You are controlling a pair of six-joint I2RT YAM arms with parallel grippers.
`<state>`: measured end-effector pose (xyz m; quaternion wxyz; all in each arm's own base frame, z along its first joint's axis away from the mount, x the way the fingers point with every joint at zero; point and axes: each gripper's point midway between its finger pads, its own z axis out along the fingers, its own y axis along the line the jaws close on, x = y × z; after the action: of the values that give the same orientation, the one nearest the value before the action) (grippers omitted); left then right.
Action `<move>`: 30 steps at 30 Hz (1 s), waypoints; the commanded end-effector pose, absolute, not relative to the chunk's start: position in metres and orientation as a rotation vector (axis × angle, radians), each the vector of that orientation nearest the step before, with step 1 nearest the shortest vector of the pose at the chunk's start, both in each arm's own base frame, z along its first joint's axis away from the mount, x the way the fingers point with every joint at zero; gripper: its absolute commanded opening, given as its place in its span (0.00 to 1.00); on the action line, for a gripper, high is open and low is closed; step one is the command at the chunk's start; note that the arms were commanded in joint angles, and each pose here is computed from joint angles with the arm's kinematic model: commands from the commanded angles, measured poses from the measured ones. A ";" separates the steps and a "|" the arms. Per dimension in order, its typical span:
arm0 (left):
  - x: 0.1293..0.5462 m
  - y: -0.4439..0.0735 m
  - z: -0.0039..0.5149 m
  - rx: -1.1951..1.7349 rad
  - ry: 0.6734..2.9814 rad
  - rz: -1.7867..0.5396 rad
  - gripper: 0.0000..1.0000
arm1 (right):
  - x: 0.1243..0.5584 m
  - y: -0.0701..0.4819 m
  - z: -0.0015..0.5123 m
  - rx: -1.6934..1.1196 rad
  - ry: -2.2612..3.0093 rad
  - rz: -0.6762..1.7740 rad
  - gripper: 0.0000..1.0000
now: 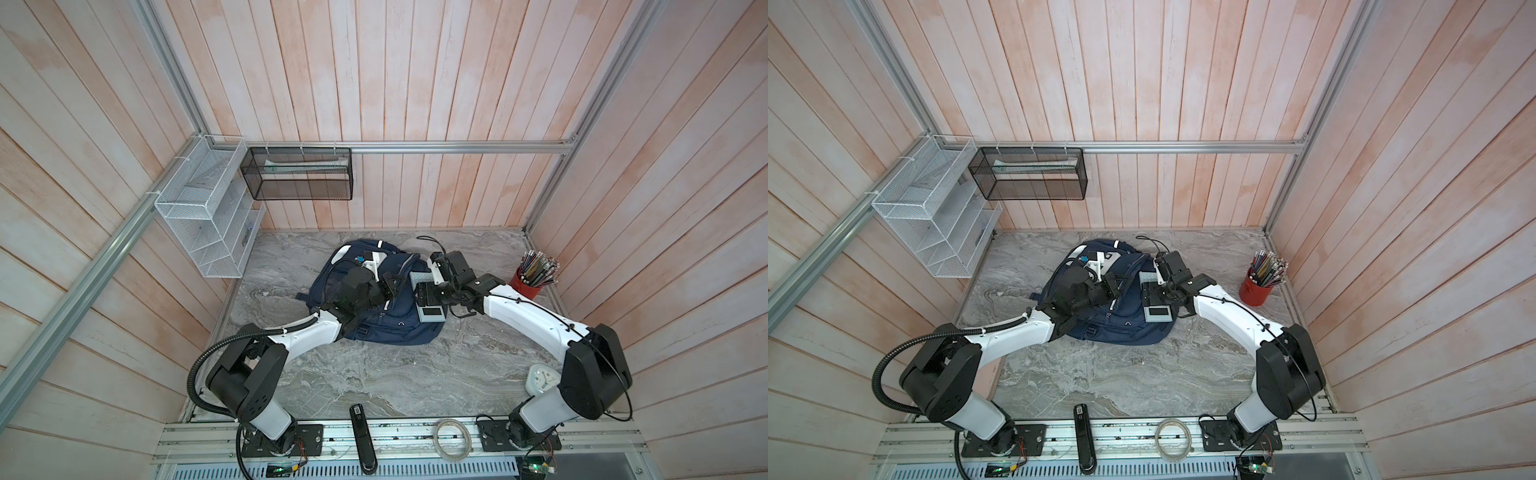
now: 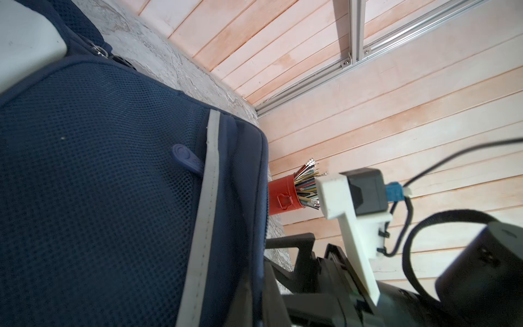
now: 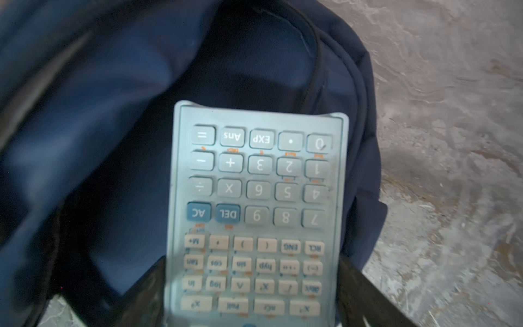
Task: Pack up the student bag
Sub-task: 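Carry the light-blue calculator with the right gripper into the backpack's open top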
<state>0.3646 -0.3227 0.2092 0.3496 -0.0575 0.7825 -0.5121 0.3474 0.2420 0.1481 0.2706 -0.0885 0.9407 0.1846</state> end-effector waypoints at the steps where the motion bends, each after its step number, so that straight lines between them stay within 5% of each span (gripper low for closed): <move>1: 0.350 -0.338 0.250 -0.034 1.920 -1.394 0.00 | 0.361 0.266 0.163 -0.240 2.507 0.622 0.75; 8: 0.344 -0.343 0.241 -0.006 1.951 -1.289 0.00 | 0.378 0.289 0.165 -0.257 2.505 0.664 0.98; 14: 0.348 -0.337 0.238 -0.019 1.954 -1.284 0.00 | 0.367 0.287 0.173 -0.238 2.471 0.757 0.98; 23: 0.348 -0.335 0.235 -0.023 1.964 -1.302 0.00 | 0.322 0.268 0.139 -0.225 2.559 0.829 0.78; 30: 0.345 -0.341 0.232 -0.014 1.976 -1.327 0.00 | 0.315 0.284 0.149 -0.201 2.459 1.023 0.51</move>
<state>0.3544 -0.3265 0.2021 0.3653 -0.0338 0.8000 -0.4748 0.3123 0.2674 0.1313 0.2211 -0.0689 0.9177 0.3228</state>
